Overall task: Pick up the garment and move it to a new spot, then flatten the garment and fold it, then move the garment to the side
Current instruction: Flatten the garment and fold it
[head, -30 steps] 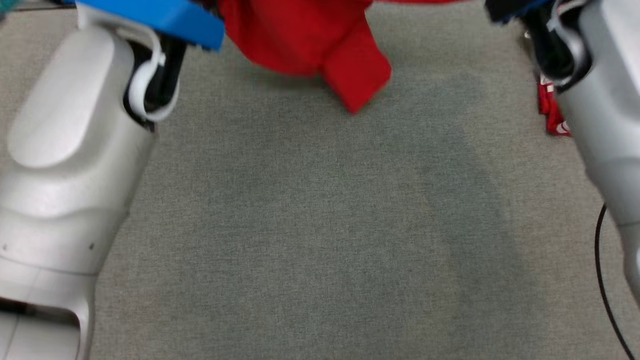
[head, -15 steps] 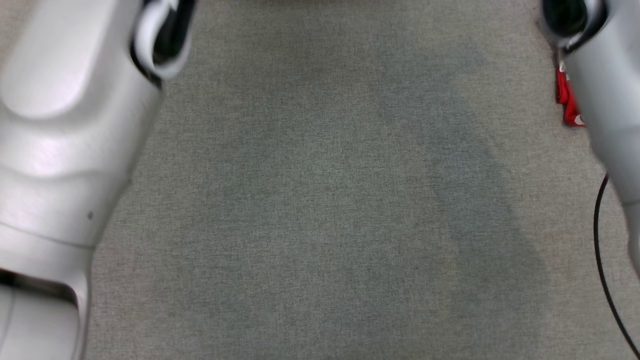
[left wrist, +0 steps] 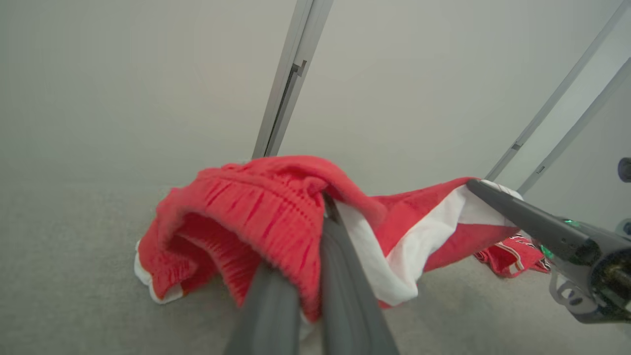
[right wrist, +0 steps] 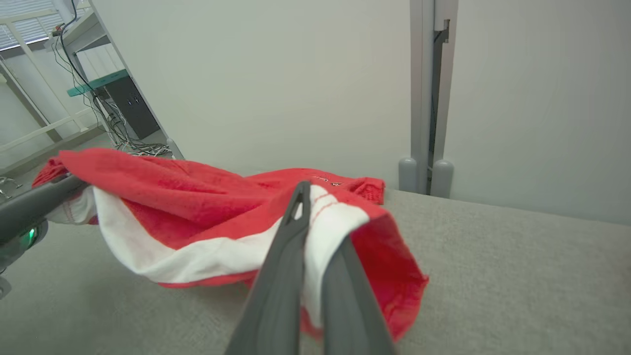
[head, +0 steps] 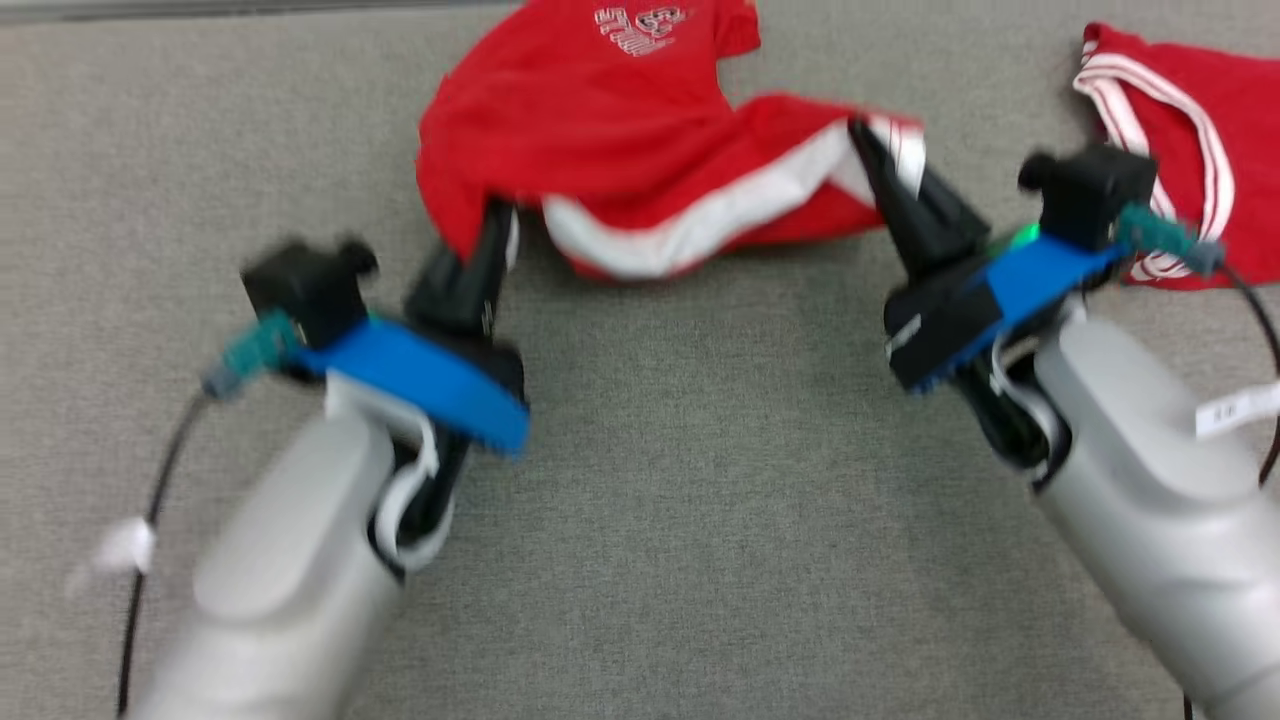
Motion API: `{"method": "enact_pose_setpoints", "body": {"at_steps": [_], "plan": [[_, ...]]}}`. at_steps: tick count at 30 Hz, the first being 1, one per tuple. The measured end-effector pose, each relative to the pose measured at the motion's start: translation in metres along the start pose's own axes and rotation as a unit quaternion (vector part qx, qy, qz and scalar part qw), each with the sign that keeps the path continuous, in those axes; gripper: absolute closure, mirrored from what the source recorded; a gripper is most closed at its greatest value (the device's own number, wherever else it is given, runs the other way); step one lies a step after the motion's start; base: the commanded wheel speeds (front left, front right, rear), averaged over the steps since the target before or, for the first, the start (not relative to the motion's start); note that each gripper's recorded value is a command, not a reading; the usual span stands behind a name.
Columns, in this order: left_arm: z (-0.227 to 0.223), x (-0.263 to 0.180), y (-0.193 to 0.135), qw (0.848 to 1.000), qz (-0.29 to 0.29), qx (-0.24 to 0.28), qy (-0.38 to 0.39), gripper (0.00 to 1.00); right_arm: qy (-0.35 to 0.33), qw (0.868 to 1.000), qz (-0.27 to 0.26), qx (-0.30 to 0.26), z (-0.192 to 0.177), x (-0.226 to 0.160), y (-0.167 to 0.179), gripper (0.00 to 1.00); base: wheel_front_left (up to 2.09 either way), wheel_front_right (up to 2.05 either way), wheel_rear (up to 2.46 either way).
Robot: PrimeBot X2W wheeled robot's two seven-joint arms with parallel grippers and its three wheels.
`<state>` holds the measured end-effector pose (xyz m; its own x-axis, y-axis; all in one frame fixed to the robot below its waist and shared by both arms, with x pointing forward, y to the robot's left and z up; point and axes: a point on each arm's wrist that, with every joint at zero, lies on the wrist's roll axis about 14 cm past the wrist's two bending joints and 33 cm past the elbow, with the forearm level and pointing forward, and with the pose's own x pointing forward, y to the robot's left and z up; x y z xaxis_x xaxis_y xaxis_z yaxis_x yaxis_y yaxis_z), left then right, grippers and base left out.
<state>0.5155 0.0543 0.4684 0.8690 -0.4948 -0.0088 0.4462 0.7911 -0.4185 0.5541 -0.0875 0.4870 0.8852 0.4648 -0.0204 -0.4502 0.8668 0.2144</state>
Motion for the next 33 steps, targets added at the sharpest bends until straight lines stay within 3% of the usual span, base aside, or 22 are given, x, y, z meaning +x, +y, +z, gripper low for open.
{"method": "enact_pose_setpoints", "body": {"at_steps": [8, 23, 33], "plan": [[-0.055, -0.076, -0.022, 0.998, 0.010, -0.020, 0.066, 1.00, 0.040, 0.998, -0.014, 0.046, -0.037, -0.068, 0.013, 1.00, 0.00, 0.00, 0.00], [-0.078, -0.149, -0.058, 0.994, -0.011, -0.019, 0.106, 1.00, 0.058, 0.991, -0.049, 0.110, -0.057, -0.174, 0.029, 1.00, 0.00, 0.00, 0.00], [-0.083, -0.163, -0.079, 0.992, -0.032, -0.042, 0.113, 1.00, 0.056, 0.991, -0.063, 0.105, -0.056, -0.194, 0.025, 1.00, 0.00, 0.00, 0.00]]}}
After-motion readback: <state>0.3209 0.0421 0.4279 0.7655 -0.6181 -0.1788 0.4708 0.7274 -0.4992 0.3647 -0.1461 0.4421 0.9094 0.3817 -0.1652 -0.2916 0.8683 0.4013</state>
